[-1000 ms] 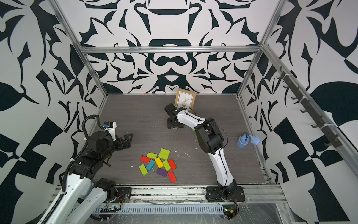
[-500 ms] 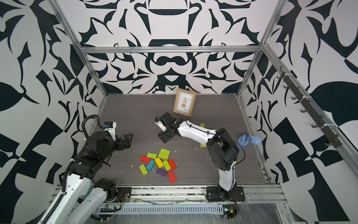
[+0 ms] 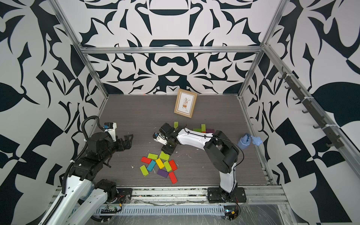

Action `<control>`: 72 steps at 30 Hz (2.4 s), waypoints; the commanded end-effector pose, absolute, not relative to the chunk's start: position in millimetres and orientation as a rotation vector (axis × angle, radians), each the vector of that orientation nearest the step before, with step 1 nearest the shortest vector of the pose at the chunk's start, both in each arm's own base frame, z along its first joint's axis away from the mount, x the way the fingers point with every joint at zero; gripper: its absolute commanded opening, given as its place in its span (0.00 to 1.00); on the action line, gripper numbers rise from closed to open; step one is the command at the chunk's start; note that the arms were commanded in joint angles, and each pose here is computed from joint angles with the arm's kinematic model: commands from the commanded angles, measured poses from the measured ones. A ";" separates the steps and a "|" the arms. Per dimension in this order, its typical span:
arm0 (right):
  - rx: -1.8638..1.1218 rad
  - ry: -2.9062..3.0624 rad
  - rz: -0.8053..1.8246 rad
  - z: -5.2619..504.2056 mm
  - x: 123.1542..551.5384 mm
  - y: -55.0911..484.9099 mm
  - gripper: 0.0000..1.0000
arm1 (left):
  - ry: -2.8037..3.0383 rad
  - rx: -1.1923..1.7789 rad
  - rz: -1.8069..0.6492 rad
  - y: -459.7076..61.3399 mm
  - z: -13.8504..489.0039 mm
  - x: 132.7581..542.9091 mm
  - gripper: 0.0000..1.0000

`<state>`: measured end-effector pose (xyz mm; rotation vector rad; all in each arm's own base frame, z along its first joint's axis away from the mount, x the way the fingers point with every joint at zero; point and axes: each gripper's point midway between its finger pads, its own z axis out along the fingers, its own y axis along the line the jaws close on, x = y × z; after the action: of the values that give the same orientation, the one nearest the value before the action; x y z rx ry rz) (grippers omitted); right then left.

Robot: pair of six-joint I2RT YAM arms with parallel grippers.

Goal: Assemble the letter t with building blocks
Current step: Pick up the building block from the center of the board.

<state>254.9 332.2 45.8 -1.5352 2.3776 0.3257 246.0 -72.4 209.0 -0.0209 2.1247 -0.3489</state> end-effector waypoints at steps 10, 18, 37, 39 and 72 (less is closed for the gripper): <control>-1.641 2.363 0.290 32.7 250.2 338.5 0.54 | 2.115 -0.025 -0.346 -71.4 210.1 246.1 1.00; -1.666 2.363 0.242 30.2 253.8 335.2 0.48 | 2.108 -0.026 -0.351 -71.5 211.4 245.3 1.00; -1.738 2.421 0.126 22.8 255.9 322.4 0.44 | 2.103 -0.025 -0.353 -71.6 212.4 244.9 1.00; -1.714 2.435 0.085 23.3 262.0 320.3 0.44 | 2.103 -0.026 -0.353 -71.5 212.6 245.0 1.00; -1.562 2.504 0.002 39.5 289.1 284.6 0.22 | 2.124 0.147 -0.347 -84.5 227.5 245.8 1.00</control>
<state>279.6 293.9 21.7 -1.6369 2.5134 0.0314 246.3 -78.8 214.3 0.0791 2.1307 -0.3399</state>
